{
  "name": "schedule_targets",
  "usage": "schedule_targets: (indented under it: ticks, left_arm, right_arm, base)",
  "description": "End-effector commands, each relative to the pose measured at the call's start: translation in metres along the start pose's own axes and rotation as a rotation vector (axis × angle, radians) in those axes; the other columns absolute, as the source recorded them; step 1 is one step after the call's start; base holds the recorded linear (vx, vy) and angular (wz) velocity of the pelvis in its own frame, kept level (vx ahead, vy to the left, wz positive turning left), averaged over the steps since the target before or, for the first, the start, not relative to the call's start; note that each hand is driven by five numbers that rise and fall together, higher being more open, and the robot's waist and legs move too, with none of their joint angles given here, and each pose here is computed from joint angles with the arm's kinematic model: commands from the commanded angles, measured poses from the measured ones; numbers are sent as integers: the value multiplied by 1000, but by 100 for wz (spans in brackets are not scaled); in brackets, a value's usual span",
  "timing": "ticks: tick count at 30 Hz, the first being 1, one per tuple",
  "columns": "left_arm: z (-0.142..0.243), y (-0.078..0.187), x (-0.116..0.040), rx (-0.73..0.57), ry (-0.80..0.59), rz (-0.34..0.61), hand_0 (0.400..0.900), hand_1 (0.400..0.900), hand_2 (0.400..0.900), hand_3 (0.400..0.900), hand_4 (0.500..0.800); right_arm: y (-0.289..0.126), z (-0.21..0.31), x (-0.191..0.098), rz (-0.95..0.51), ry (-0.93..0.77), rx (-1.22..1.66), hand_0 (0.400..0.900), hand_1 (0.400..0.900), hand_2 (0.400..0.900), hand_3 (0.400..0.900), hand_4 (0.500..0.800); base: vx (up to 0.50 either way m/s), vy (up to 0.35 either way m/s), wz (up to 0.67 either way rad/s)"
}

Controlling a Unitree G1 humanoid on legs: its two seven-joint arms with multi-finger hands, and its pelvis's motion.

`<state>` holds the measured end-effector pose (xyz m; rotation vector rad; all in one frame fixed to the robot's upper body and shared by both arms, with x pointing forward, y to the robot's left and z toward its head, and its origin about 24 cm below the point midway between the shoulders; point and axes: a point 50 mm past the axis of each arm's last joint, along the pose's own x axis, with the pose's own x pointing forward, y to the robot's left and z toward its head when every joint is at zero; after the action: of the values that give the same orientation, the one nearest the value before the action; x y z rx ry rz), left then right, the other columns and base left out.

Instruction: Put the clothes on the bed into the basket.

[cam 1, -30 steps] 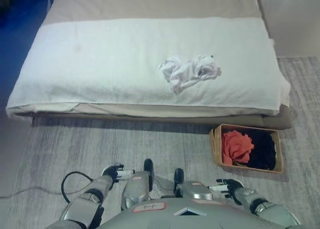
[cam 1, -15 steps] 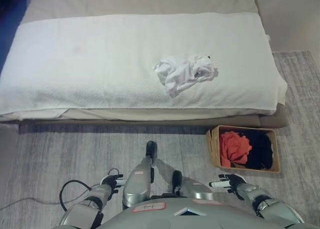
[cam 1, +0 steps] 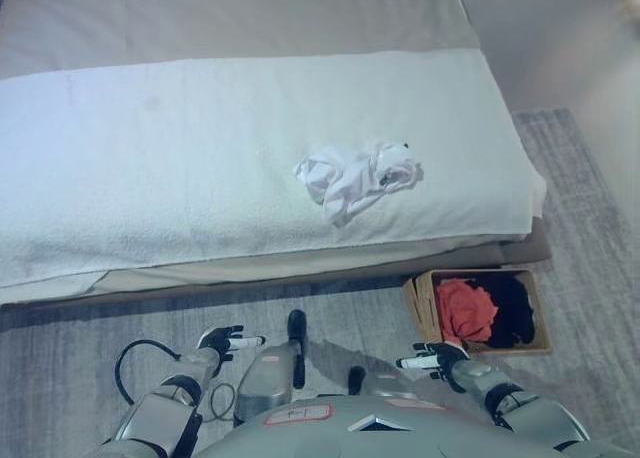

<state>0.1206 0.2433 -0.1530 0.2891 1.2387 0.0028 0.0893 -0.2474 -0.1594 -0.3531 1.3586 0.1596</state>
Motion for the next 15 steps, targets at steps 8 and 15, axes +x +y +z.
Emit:
schedule_targets:
  ticks: [8, 15]
  left_arm:
    - [2, 36, -4, 19, 6, 89, 900, 900, 900, 900, 800]
    - [9, 29, -3, 12, -29, 68, 900, 900, 900, 900, 800]
  right_arm:
    - [-54, 62, -15, -164, -206, -58, 900, 900, 900, 900, 800]
    - [-133, 176, -91, -456, -620, -190, 900, 900, 900, 900, 800]
  base:
    - [188, 124, 26]
    - [84, -80, 23]
